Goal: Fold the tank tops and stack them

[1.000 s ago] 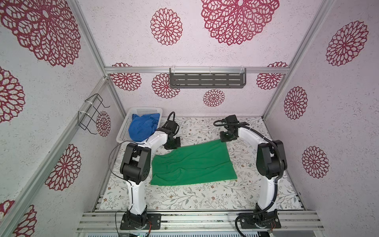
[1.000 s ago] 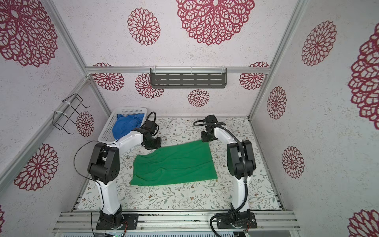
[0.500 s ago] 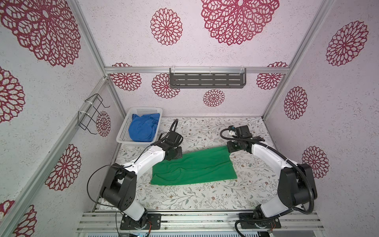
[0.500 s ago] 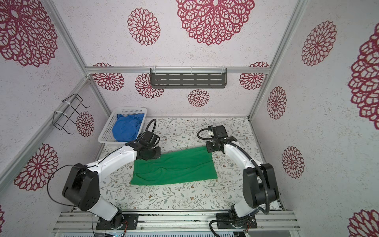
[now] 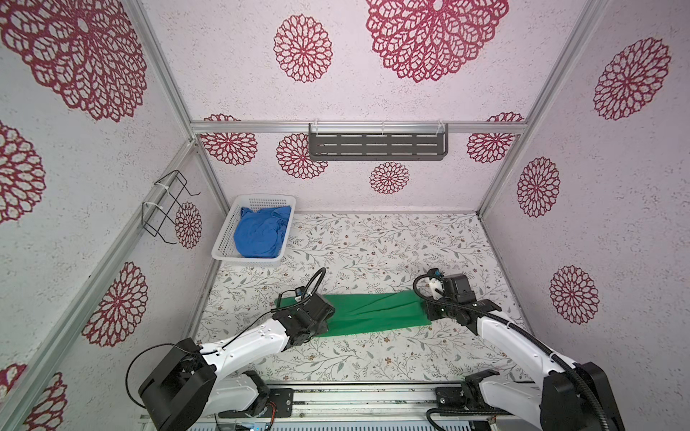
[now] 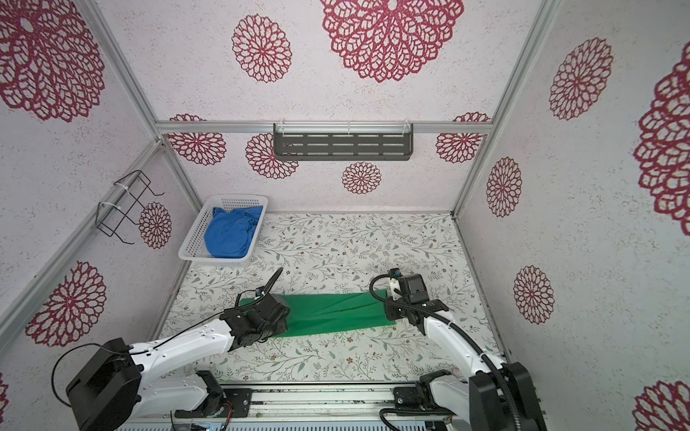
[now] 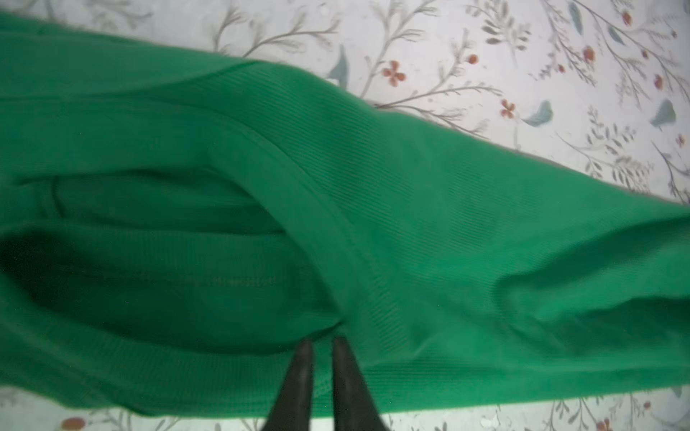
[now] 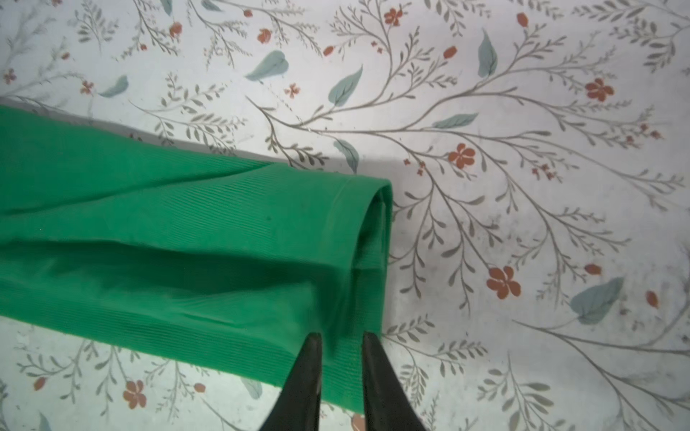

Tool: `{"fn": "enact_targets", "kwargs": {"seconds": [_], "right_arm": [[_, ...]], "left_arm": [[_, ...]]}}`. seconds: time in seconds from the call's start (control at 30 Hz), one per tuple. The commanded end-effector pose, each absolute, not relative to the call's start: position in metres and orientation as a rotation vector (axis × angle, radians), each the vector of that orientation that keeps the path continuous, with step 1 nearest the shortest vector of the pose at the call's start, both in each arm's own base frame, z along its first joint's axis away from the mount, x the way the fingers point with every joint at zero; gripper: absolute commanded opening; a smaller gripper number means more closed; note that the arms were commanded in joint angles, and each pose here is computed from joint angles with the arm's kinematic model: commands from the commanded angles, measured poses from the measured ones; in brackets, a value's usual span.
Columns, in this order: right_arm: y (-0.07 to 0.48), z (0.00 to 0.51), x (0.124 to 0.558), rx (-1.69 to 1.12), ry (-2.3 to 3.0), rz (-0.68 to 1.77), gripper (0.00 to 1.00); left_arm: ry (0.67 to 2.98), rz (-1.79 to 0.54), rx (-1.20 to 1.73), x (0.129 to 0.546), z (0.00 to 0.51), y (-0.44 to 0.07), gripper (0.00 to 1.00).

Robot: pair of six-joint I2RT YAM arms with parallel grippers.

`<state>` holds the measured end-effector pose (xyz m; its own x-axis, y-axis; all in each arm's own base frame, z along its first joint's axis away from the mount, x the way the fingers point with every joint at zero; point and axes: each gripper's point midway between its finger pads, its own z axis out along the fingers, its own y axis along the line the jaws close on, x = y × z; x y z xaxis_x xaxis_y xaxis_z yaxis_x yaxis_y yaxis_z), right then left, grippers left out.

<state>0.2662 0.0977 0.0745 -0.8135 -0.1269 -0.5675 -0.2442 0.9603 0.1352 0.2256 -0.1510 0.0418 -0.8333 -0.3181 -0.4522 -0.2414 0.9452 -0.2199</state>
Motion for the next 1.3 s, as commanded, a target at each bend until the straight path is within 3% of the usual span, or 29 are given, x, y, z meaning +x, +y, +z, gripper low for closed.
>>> {"fn": "enact_targets", "kwargs": {"seconds": [0.0, 0.07, 0.13, 0.33, 0.57, 0.67, 0.9, 1.1, 1.27], "right_arm": [[0.086, 0.101, 0.28, -0.101, 2.437, 0.228, 0.42], [0.085, 0.11, 0.28, -0.09, 2.438, 0.226, 0.47], [0.084, 0.121, 0.28, -0.074, 2.439, 0.22, 0.49], [0.102, 0.129, 0.288, 0.118, 2.495, 0.353, 0.52], [0.145, 0.085, 0.293, 0.181, 2.605, 0.349, 0.3], [0.146, 0.063, 0.295, 0.193, 2.635, 0.316, 0.26], [0.089, 0.022, 0.309, 0.301, 2.705, 0.077, 0.22], [0.072, 0.08, 0.331, 0.196, 2.588, -0.056, 0.25], [0.105, 0.125, 0.332, 0.087, 2.462, 0.147, 0.27]], "left_arm": [[2.52, -0.173, -0.507, 0.23, 0.058, -0.141, 0.52], [2.496, -0.158, -0.5, 0.229, 0.078, -0.135, 0.6], [2.466, -0.184, -0.482, 0.229, 0.099, -0.132, 0.63], [2.426, -0.311, -0.485, 0.238, 0.117, -0.142, 0.54], [2.523, -0.346, -0.455, 0.267, 0.082, -0.189, 0.43], [2.557, -0.314, -0.484, 0.271, 0.059, -0.193, 0.41], [2.62, -0.186, -0.607, 0.251, 0.006, -0.157, 0.38], [2.626, -0.134, -0.524, 0.252, 0.03, -0.152, 0.41], [2.595, -0.159, -0.481, 0.253, 0.074, -0.151, 0.47]]}}
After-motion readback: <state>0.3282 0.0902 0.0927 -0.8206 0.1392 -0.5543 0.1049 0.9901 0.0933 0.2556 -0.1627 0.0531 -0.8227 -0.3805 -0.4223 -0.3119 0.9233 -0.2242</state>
